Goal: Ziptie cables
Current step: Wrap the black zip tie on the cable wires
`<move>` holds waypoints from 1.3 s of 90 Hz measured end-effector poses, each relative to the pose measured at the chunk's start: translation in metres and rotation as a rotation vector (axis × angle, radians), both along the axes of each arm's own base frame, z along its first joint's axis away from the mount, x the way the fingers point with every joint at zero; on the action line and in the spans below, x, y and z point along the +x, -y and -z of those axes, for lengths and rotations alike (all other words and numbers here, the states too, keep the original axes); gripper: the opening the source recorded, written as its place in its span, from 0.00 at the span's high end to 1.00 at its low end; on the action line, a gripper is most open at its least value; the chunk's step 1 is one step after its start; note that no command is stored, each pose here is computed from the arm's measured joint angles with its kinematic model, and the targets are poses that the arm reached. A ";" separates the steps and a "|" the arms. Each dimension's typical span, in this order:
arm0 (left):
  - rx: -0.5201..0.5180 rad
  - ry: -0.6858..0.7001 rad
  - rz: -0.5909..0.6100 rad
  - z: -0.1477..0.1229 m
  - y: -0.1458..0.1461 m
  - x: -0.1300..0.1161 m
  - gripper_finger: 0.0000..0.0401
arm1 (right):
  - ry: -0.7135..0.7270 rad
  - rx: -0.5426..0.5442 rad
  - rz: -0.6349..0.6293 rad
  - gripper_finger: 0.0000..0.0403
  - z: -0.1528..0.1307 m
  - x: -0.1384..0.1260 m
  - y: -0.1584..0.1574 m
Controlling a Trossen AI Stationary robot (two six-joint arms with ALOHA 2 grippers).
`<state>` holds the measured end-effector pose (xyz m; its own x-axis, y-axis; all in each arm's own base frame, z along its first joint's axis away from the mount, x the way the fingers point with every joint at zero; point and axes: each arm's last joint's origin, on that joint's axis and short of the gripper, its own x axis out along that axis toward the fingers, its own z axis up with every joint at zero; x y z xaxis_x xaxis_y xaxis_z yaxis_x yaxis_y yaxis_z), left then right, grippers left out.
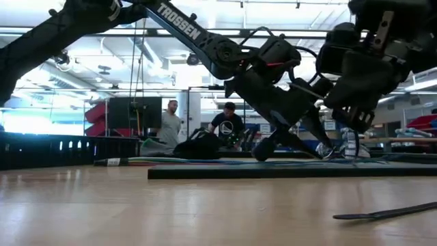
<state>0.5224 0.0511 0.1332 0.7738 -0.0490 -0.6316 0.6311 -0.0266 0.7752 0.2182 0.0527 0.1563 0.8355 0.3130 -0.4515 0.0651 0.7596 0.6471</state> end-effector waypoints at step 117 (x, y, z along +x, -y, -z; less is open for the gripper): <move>-0.423 -0.261 -0.527 -0.037 -0.054 -0.045 0.76 | -0.081 -0.097 0.069 1.00 0.009 -0.004 0.005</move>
<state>0.4770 0.1051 0.1697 0.5887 0.0078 -0.8083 0.6431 0.6012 0.4742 0.2145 0.0473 0.1475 0.8130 0.2079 -0.5439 0.1686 0.8101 0.5615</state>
